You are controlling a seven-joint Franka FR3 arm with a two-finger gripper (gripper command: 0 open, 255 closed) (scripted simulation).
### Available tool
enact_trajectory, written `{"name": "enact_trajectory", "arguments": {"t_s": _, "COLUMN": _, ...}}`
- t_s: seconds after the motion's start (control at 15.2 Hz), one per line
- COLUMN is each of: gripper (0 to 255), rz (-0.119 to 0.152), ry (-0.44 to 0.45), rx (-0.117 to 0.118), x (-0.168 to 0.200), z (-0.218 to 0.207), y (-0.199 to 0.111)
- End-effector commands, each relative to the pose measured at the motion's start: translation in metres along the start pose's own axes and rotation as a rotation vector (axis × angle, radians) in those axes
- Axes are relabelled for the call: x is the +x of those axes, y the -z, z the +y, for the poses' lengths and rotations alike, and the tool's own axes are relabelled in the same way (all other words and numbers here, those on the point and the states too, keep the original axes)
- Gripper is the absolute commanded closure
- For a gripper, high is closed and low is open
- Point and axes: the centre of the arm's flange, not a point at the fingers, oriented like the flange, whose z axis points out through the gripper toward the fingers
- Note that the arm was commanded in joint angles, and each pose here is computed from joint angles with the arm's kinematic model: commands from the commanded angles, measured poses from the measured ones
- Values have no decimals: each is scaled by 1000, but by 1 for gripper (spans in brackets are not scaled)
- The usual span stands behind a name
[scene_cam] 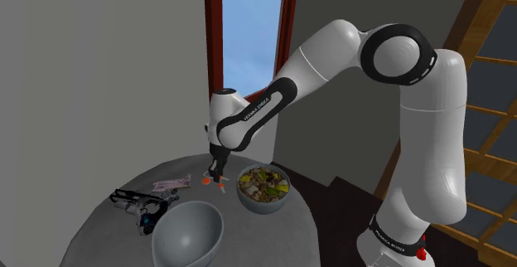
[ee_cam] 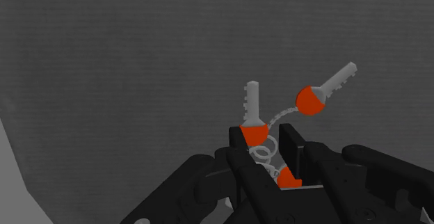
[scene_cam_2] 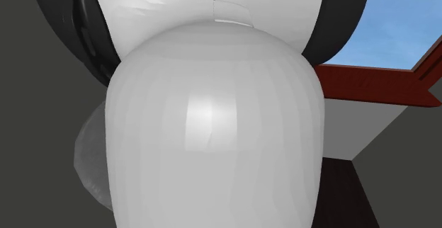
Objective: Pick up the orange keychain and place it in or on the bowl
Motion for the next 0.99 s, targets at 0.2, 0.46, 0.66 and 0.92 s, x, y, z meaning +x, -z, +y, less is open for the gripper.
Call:
{"name": "enact_trajectory", "arguments": {"t_s": 0.2, "gripper": 255, "rz": -6, "ry": 2, "rx": 2, "x": 2, "z": -3, "y": 23}}
{"name": "enact_trajectory", "arguments": {"t_s": 0.46, "gripper": 255, "rz": -6, "ry": 2, "rx": 2, "x": 4, "z": -4, "y": 44}}
{"name": "enact_trajectory", "arguments": {"t_s": 0.66, "gripper": 255, "rz": -6, "ry": 2, "rx": 2, "x": 5, "z": -4, "y": 60}}
{"name": "enact_trajectory", "arguments": {"t_s": 0.92, "gripper": 255, "rz": -6, "ry": 2, "rx": 2, "x": 6, "z": -5, "y": 81}}
